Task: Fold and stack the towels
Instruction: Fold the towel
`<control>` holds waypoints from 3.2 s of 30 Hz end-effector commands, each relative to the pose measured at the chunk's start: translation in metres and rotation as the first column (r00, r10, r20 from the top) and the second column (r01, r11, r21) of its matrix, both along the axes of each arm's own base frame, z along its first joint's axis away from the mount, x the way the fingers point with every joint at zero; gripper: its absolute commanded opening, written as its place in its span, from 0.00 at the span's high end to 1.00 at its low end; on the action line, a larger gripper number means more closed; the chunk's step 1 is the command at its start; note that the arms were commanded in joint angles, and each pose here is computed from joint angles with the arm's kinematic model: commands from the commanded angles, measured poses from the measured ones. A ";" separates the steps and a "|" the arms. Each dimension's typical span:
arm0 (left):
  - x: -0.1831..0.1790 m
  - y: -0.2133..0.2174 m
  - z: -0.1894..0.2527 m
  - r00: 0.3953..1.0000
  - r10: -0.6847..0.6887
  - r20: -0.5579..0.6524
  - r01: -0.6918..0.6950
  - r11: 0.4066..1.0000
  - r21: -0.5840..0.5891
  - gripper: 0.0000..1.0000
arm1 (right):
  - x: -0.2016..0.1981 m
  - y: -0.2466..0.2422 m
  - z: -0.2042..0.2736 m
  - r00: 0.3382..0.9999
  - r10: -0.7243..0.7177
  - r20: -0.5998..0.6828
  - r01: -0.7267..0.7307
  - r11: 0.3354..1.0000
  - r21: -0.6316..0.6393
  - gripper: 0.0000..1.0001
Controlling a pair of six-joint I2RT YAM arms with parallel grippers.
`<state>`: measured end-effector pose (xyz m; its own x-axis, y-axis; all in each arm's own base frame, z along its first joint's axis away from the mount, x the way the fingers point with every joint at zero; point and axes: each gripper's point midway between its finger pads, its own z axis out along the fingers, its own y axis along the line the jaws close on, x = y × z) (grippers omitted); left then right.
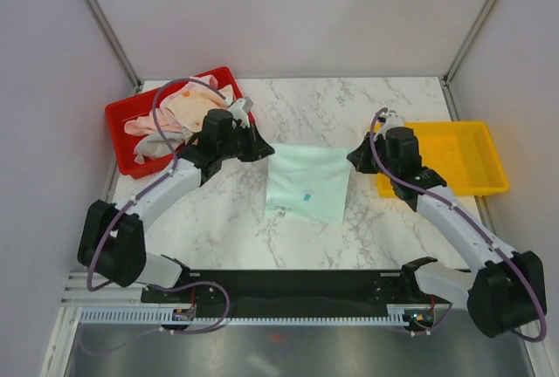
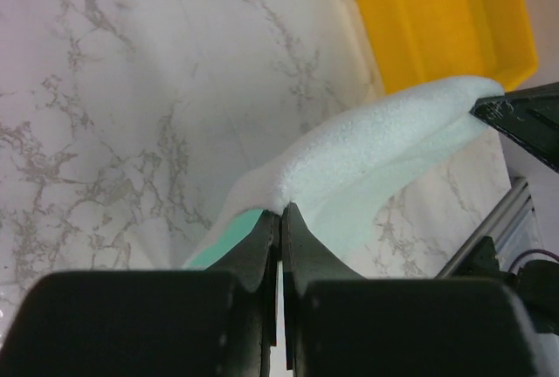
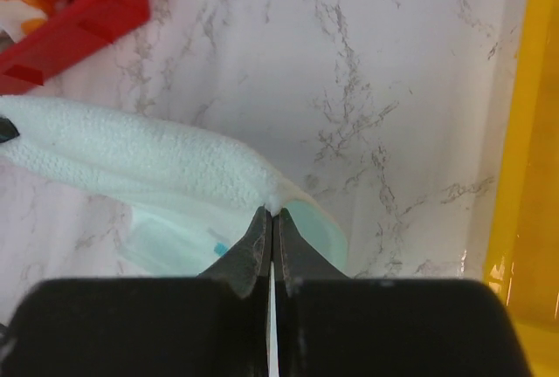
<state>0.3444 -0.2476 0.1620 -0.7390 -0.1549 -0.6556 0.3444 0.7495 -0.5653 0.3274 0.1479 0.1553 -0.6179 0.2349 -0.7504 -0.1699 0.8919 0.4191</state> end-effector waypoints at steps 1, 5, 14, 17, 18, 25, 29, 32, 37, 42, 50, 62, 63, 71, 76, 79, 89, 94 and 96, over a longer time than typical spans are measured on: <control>-0.021 -0.008 0.046 0.984 -0.065 0.164 0.075 0.995 -0.058 0.98 | -0.014 -0.002 0.037 0.994 0.015 0.106 -0.019 0.999 0.038 1.00; -0.059 -0.009 0.075 0.965 -0.092 0.246 0.119 0.988 -0.097 0.98 | -0.050 -0.002 0.073 0.981 0.054 0.187 -0.074 0.992 0.100 1.00; -0.140 0.008 0.120 0.940 -0.075 0.333 0.163 0.956 -0.244 0.98 | -0.125 -0.010 0.130 0.920 0.087 0.383 -0.173 0.966 0.194 1.00; -0.156 0.009 0.132 0.938 -0.095 0.332 0.195 0.939 -0.282 0.98 | -0.140 -0.005 0.145 0.904 0.112 0.412 -0.226 0.944 0.239 1.00; -0.159 0.009 0.135 0.939 -0.099 0.329 0.200 0.936 -0.291 0.98 | -0.144 -0.004 0.151 0.903 0.108 0.417 -0.233 0.937 0.261 1.00; -0.132 -0.001 0.102 0.973 -0.071 0.221 0.121 0.967 -0.223 0.98 | -0.111 -0.004 0.130 0.930 0.032 0.366 -0.146 0.946 0.290 1.00; -0.091 -0.006 0.059 0.986 -0.024 0.164 0.045 0.992 -0.122 0.98 | -0.061 -0.006 0.089 0.949 -0.073 0.307 -0.022 0.955 0.295 1.00; -0.049 -0.007 0.018 0.997 -0.010 0.082 0.015 0.998 -0.055 0.98 | -0.025 0.001 0.053 0.961 -0.082 0.262 0.009 0.963 0.268 1.00; 0.019 -0.012 -0.026 1.000 -0.006 -0.012 0.007 1.000 0.017 0.98 | 0.034 0.012 0.001 0.984 -0.073 0.165 0.046 0.986 0.163 1.00; 0.083 -0.009 -0.031 0.999 0.040 0.010 -0.041 0.998 0.045 0.98 | 0.083 0.017 -0.004 0.986 -0.072 0.151 0.060 0.995 0.083 1.00; 0.125 -0.012 -0.061 0.999 0.024 -0.048 -0.018 0.992 0.125 0.45 | 0.123 0.019 -0.042 0.998 -0.054 -0.014 0.054 0.998 -0.009 0.67; 0.035 0.001 -0.024 0.998 0.048 -0.044 -0.038 0.976 0.216 0.41 | 0.038 0.010 -0.034 0.978 -0.060 -0.198 0.061 0.998 0.000 0.56; 0.022 -0.005 -0.027 0.998 0.020 -0.059 -0.007 0.979 0.204 0.43 | 0.032 0.011 -0.031 0.980 -0.050 -0.193 0.054 0.998 0.014 0.59; -0.043 -0.010 -0.080 0.969 0.054 -0.239 0.003 0.973 0.231 0.46 | -0.013 0.031 -0.067 0.961 0.046 -0.273 -0.037 0.998 0.041 0.62; -0.052 0.003 -0.112 0.961 0.082 -0.264 0.004 0.951 0.310 0.55 | -0.028 0.045 -0.085 0.953 0.038 -0.302 -0.026 0.999 0.045 0.66; -0.055 0.012 -0.134 0.947 0.118 -0.299 0.000 0.930 0.367 0.62 | -0.041 0.047 -0.108 0.940 0.031 -0.340 -0.021 0.999 0.034 0.67; -0.062 0.024 -0.138 0.926 0.182 -0.331 -0.028 0.906 0.422 0.66 | -0.058 0.027 -0.115 0.945 -0.002 -0.326 -0.021 0.998 -0.066 0.67; -0.066 0.024 -0.122 0.927 0.193 -0.323 -0.051 0.915 0.401 0.62 | -0.063 0.018 -0.100 0.949 -0.032 -0.315 0.006 0.996 -0.085 0.66; -0.067 0.023 -0.116 0.929 0.191 -0.317 -0.054 0.917 0.395 0.59 | -0.065 0.015 -0.103 0.943 -0.050 -0.329 0.021 0.996 -0.091 0.66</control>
